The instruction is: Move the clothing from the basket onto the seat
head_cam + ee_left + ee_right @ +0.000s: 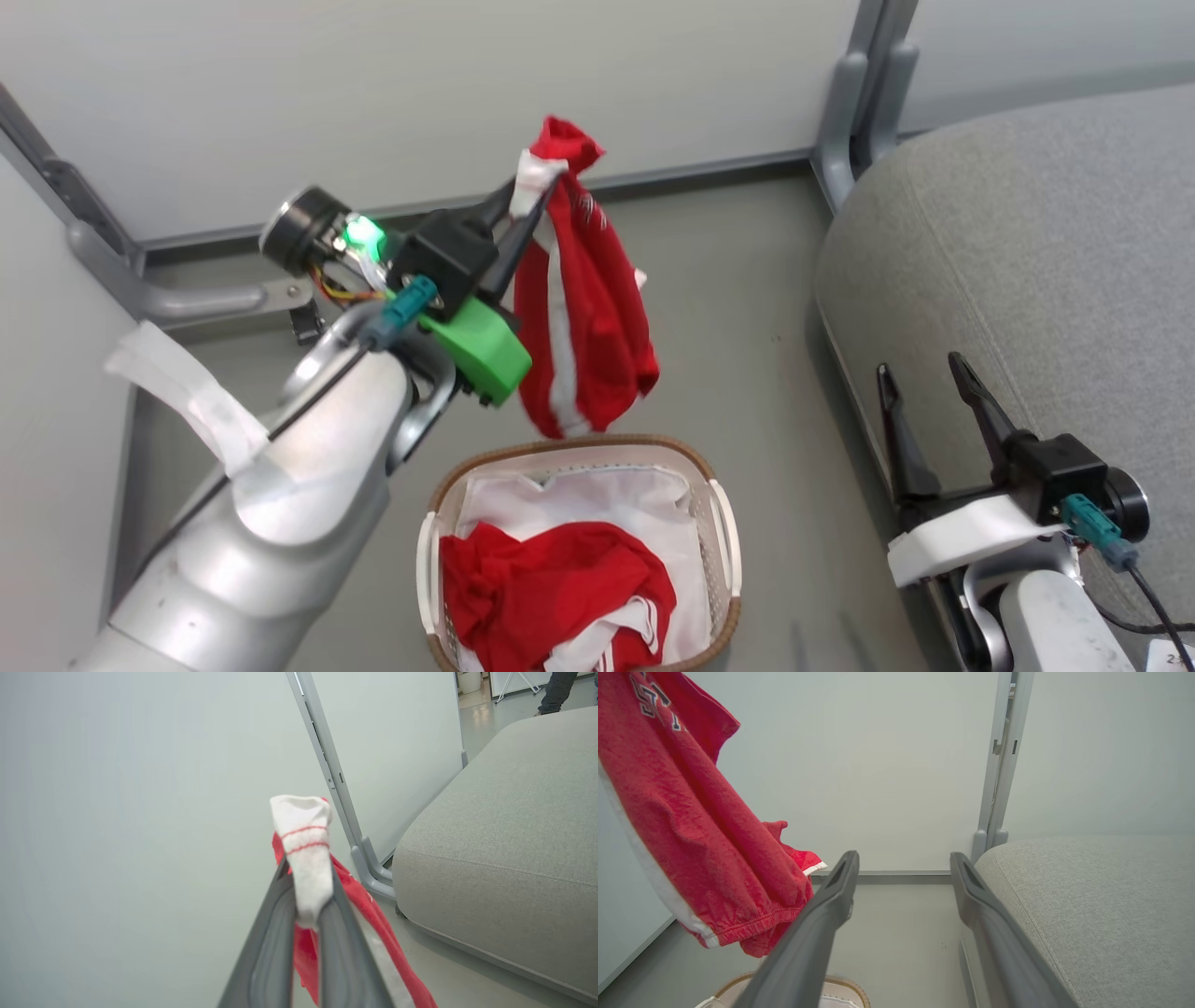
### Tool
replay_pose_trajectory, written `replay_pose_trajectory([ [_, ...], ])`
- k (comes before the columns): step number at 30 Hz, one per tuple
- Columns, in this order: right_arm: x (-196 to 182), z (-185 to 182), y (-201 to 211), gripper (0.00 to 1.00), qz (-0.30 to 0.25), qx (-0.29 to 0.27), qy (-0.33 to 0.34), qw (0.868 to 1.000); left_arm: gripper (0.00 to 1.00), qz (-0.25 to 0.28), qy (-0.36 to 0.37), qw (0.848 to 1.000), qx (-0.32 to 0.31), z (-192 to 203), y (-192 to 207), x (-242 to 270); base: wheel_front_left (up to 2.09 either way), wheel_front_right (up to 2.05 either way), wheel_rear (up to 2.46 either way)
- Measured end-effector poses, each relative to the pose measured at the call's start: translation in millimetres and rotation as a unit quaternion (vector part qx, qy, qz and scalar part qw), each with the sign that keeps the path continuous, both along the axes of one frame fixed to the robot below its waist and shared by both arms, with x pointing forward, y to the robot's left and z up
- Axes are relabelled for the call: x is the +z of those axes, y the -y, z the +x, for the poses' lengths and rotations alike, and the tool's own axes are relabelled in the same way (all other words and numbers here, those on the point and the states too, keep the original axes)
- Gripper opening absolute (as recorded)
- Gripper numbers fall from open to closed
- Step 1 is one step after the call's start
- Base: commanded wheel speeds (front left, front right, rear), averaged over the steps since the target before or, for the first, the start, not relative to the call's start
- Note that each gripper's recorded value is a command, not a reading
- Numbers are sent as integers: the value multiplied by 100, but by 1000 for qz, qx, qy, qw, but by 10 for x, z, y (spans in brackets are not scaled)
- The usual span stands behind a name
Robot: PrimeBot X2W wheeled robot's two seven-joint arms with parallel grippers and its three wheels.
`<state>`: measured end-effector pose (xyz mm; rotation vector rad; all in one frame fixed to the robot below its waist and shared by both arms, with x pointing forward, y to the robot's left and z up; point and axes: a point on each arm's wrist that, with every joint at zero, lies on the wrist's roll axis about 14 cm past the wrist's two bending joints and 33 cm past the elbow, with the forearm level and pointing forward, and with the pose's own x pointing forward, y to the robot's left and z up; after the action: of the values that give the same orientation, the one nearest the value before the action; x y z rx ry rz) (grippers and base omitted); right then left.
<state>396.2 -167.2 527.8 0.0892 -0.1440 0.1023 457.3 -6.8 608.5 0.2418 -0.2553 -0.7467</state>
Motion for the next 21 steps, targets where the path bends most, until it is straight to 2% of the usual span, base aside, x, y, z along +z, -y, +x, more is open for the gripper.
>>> replay_pose_trajectory([
  [4, 242, 27, -236, 100, -13, 35, 35, 999, 0, -17, 47, 999, -2, -47, -17, 480, 0, 0, 0],
  [7, 409, 53, -452, 100, -24, 66, 59, 996, 0, -23, 64, 998, -1, -53, -24, 660, 0, 0, 0],
  [14, 548, 33, -963, 100, -41, 144, 80, 986, 0, -27, 73, 997, -7, 8, 54, 786, 0, 0, 0],
  [21, 682, 36, -1286, 100, -52, 194, 97, 975, 0, -39, 73, 996, -20, -66, 131, 822, 0, 0, 0],
])
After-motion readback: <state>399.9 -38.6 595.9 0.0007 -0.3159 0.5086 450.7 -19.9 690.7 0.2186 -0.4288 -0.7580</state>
